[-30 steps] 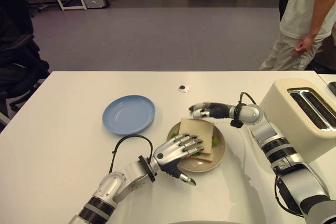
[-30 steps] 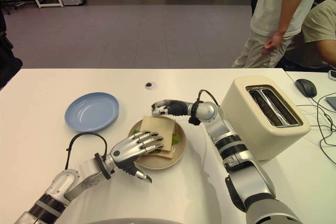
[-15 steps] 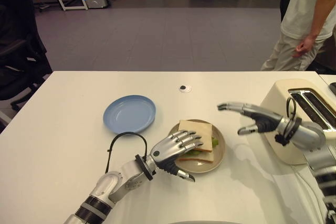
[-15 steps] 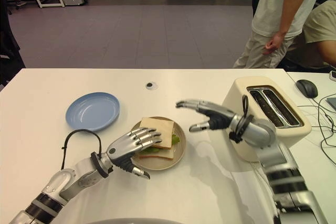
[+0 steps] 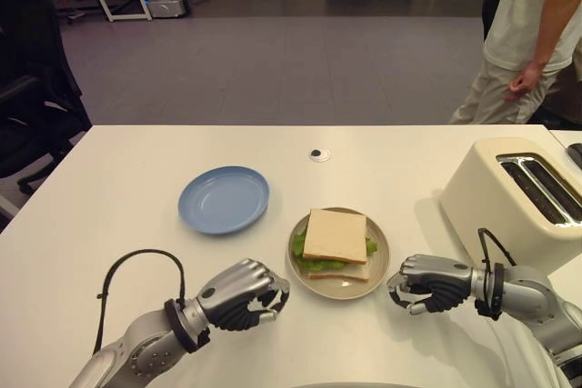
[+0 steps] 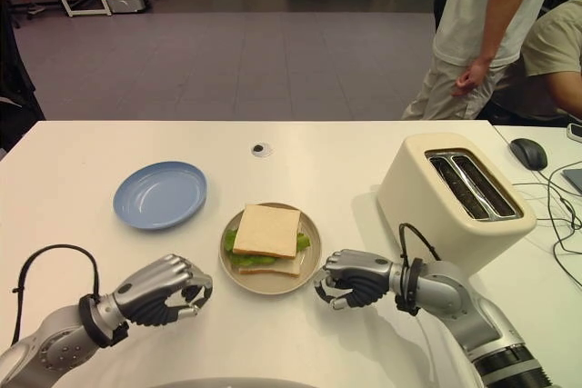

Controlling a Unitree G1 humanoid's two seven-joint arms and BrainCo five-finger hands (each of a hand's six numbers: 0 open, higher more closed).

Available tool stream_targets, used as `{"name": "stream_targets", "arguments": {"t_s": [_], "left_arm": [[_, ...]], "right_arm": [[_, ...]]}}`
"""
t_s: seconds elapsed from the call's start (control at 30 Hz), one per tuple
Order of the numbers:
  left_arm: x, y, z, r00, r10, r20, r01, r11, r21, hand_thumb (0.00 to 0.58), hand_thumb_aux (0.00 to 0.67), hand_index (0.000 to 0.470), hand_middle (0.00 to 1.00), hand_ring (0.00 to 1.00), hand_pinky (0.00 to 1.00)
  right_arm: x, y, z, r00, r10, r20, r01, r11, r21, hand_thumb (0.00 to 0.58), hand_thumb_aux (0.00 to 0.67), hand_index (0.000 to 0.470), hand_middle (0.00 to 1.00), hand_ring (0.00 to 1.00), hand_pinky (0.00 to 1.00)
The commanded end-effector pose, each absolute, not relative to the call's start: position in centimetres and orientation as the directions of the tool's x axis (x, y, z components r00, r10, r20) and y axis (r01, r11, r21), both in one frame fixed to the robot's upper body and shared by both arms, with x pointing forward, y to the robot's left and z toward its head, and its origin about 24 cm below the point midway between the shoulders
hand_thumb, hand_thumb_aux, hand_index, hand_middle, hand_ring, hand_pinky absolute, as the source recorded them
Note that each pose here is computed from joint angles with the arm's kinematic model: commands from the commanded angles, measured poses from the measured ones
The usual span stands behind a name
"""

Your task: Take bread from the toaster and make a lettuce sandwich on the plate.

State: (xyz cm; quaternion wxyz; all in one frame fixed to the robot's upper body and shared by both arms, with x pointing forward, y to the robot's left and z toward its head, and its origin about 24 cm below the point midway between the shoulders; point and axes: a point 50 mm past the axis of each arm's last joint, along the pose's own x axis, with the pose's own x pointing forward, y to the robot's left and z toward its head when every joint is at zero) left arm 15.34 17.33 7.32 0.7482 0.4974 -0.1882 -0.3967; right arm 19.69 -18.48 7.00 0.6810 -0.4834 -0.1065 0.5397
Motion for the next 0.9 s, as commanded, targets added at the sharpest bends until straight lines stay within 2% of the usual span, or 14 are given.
{"name": "stream_targets", "arguments": {"t_s": [0.03, 0.17, 0.3, 0.33, 0.37, 0.47, 0.5, 0.53, 0.63, 0.67, 0.7, 0.77, 0.83, 0.9], "left_arm": [[16.4, 15.8, 3.9, 0.584, -0.773, -0.249, 0.437, 0.04, 0.899, 0.58, 0.67, 0.47, 1.0, 1.0, 1.0], [19.3, 15.4, 1.0, 0.614, -0.723, -0.316, 0.36, -0.099, 0.928, 0.58, 0.67, 0.47, 1.0, 1.0, 1.0], [23.4, 14.4, 1.1, 0.666, -0.711, -0.224, 0.23, -0.089, 0.969, 0.58, 0.67, 0.47, 1.0, 1.0, 1.0], [24.7, 14.2, 1.3, 0.679, -0.706, -0.201, 0.194, -0.092, 0.977, 0.58, 0.67, 0.47, 1.0, 1.0, 1.0], [25.8, 14.1, 1.5, 0.692, -0.7, -0.177, 0.164, -0.086, 0.983, 0.58, 0.67, 0.47, 1.0, 1.0, 1.0], [28.2, 13.8, 2.1, 0.719, -0.685, -0.118, 0.099, -0.067, 0.993, 0.58, 0.67, 0.47, 1.0, 1.0, 1.0], [28.7, 13.5, 2.2, 0.719, -0.687, -0.102, 0.086, -0.059, 0.995, 0.58, 0.67, 0.47, 1.0, 1.0, 1.0], [29.0, 13.1, 2.2, 0.714, -0.695, -0.089, 0.072, -0.053, 0.996, 0.58, 0.67, 0.47, 1.0, 1.0, 1.0], [28.9, 12.6, 2.1, 0.698, -0.714, -0.056, 0.057, -0.024, 0.998, 0.58, 0.67, 0.47, 1.0, 1.0, 1.0], [28.8, 12.7, 2.1, 0.698, -0.715, -0.047, 0.051, -0.016, 0.999, 0.58, 0.67, 0.47, 1.0, 1.0, 1.0], [28.5, 12.9, 2.4, 0.698, -0.715, -0.031, 0.042, -0.002, 0.999, 0.58, 0.67, 0.47, 1.0, 1.0, 1.0], [27.6, 13.5, 3.2, 0.699, -0.715, 0.016, 0.021, 0.043, 0.999, 0.58, 0.67, 0.47, 1.0, 1.0, 1.0], [25.7, 14.1, 4.6, 0.698, -0.71, 0.093, 0.006, 0.135, 0.991, 0.58, 0.67, 0.47, 1.0, 1.0, 1.0], [23.2, 14.4, 6.2, 0.7, -0.682, 0.212, 0.02, 0.315, 0.949, 0.531, 0.476, 0.334, 0.4, 0.4, 0.4]], "right_arm": [[19.7, -17.8, 3.7, 0.39, 0.807, -0.444, -0.681, -0.072, -0.729, 0.58, 0.67, 0.47, 0.94, 0.94, 0.94], [19.8, -17.5, 0.9, 0.408, 0.767, -0.495, -0.713, -0.07, -0.697, 0.58, 0.67, 0.47, 0.93, 0.93, 0.93], [23.1, -17.5, -0.4, 0.574, 0.682, -0.453, -0.658, 0.054, -0.751, 0.579, 0.638, 0.448, 0.92, 0.92, 0.92], [24.2, -17.5, -0.4, 0.624, 0.651, -0.431, -0.632, 0.097, -0.769, 0.535, 0.483, 0.339, 0.91, 0.91, 0.91], [25.5, -17.2, -0.3, 0.67, 0.625, -0.4, -0.603, 0.145, -0.785, 0.535, 0.483, 0.339, 0.92, 0.92, 0.92], [28.8, -15.8, 0.0, 0.767, 0.56, -0.313, -0.511, 0.239, -0.825, 0.576, 0.617, 0.433, 0.92, 0.92, 0.92], [29.6, -15.4, 0.2, 0.788, 0.551, -0.275, -0.473, 0.256, -0.843, 0.569, 0.578, 0.405, 0.92, 0.92, 0.92], [30.0, -15.1, 0.5, 0.8, 0.55, -0.238, -0.439, 0.268, -0.858, 0.528, 0.47, 0.33, 0.92, 0.92, 0.92], [29.4, -14.5, 1.3, 0.796, 0.592, -0.128, -0.388, 0.336, -0.858, 0.482, 0.394, 0.276, 0.92, 0.92, 0.92], [29.2, -14.5, 1.6, 0.79, 0.605, -0.1, -0.376, 0.35, -0.858, 0.454, 0.357, 0.251, 0.92, 0.92, 0.92], [28.9, -14.5, 2.0, 0.785, 0.615, -0.073, -0.361, 0.359, -0.861, 0.294, 0.2, 0.14, 0.92, 0.92, 0.92], [28.3, -14.6, 3.0, 0.772, 0.636, -0.01, -0.319, 0.374, -0.871, 0.058, 0.034, 0.024, 0.93, 0.93, 0.93], [27.5, -14.9, 4.5, 0.75, 0.658, 0.062, -0.277, 0.398, -0.874, 0.0, 0.0, 0.0, 0.91, 0.91, 0.91], [26.4, -15.1, 6.1, 0.723, 0.671, 0.164, -0.265, 0.489, -0.831, 0.0, 0.0, 0.0, 0.91, 0.91, 0.91]]}}
